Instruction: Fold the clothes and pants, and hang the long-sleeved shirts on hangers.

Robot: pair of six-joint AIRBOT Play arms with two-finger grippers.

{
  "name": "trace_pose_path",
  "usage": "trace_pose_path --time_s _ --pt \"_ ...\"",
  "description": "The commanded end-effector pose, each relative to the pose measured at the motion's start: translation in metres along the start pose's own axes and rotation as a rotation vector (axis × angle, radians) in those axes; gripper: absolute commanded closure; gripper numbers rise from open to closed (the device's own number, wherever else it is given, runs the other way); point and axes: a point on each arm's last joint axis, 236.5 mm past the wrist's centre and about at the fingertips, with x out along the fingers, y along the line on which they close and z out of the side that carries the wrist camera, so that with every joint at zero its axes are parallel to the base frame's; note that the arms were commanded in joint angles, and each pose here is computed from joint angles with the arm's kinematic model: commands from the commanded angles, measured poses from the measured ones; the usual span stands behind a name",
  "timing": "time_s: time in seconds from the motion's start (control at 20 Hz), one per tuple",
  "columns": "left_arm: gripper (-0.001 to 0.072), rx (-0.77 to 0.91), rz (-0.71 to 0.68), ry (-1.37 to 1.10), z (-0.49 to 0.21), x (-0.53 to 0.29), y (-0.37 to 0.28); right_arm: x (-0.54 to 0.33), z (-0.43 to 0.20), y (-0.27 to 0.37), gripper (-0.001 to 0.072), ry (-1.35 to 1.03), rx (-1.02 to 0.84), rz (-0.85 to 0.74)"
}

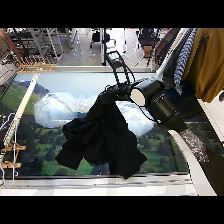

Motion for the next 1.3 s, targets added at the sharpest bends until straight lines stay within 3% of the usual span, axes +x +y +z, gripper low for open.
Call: trace_pose_path --time_s 0.0,0.2,0.3,0.4,0.5,0.6,0.75,0.9,1.25 --pt "0.0681 0.068 -0.055 -0.084 0.013 -0.018 -0.016 0.000 0.000 0.001 0.0670 0.000 0.000 0.001" --pt "0.0681 0.133 -0.123 -0.254 0.047 -0.077 -0.037 0.000 0.000 0.000 0.0671 -0.001 -0.001 0.000" --pt "0.0681 0.174 -0.234 -0.383 0.071 -0.127 -0.067 0.000 0.004 -0.006 0.0671 -0.015 -0.017 -0.028" --pt "0.0681 0.332 -0.495 -0.583 0.089 -0.196 -0.134 -0.002 0.012 -0.019 0.0671 -0.047 -0.042 -0.076" --pt "0.0681 0.565 -0.879 -0.756 0.070 -0.269 -0.209 -0.009 0.024 -0.037 0.0672 -0.095 -0.048 -0.120" --pt "0.0681 0.730 -1.052 -0.663 0.031 -0.274 -0.245 -0.018 0.036 -0.059 0.0672 -0.143 -0.027 -0.158" --pt "0.0682 0.982 -1.072 -0.361 -0.028 -0.225 -0.273 -0.026 0.041 -0.098 0.0672 -0.171 0.060 -0.210" --pt "0.0683 1.142 -1.157 -0.260 -0.065 -0.214 -0.311 -0.028 0.039 -0.115 0.0672 -0.170 0.082 -0.235" --pt "0.0683 1.223 -1.216 -0.137 -0.090 -0.187 -0.361 -0.027 0.037 -0.112 0.0672 -0.160 0.083 -0.224"
